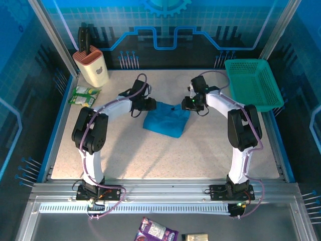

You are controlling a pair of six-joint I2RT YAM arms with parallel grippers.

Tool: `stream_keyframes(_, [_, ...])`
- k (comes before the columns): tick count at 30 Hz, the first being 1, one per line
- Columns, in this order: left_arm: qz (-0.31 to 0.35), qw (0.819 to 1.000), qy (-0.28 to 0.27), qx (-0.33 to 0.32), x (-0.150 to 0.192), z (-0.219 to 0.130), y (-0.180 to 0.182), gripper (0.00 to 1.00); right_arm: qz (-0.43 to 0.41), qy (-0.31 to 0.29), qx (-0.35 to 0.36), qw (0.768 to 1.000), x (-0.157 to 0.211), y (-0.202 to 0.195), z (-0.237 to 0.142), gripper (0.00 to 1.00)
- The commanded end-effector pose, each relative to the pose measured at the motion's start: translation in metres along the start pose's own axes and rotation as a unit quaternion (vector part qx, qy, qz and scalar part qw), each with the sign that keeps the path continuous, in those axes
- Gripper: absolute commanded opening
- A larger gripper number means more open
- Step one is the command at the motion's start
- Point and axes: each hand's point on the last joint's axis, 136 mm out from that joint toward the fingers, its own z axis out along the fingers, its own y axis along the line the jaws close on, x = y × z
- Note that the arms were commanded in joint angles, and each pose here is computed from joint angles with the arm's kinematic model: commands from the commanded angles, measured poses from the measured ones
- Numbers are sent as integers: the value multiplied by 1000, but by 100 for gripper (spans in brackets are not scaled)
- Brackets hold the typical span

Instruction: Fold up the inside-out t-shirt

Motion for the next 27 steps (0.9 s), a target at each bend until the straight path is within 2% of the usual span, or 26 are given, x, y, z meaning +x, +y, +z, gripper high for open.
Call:
stream_keyframes(1, [2, 999, -30, -23, -12, -44, 4, 42, 5, -34, 6, 999, -2, 6, -46, 45])
stream_keyframes(3, [5, 1000, -25, -2, -7, -56, -5, 43, -2, -35, -1, 999, 11, 19, -60, 46])
stream_keyframes(6, [25, 998, 9, 51, 17, -63, -32, 36, -16, -13, -29, 999, 37, 47, -68, 47])
stream_keyframes(9, [45, 993, 59, 93, 48, -56, -54, 27, -24, 42, -115, 992, 68, 89, -57, 46])
stream_keyframes(11, [42, 991, 86, 92, 63, -43, -52, 21, -27, 84, -161, 983, 87, 113, -44, 44])
stream_keyframes(13, [35, 990, 111, 77, 76, -27, -43, 18, -28, 113, -175, 978, 101, 122, -28, 42])
stream_keyframes(17, [14, 988, 153, 28, 95, -1, -20, 17, -4, 147, -148, 978, 110, 101, 8, 39])
stream_keyframes(20, [-11, 984, 177, -14, 113, 3, 0, 16, 11, 156, -65, 986, 114, 56, 24, 36])
stream_keyframes(22, [-32, 984, 173, -2, 122, -4, -2, 16, 13, 161, -19, 987, 117, 30, 23, 35])
stream_keyframes(24, [-48, 983, 174, 17, 130, -11, -7, 16, 12, 156, -29, 987, 114, 29, 14, 35])
stream_keyframes(27, [-61, 985, 156, 39, 122, -27, -18, 16, 9, 123, -91, 988, 97, 48, -11, 36])
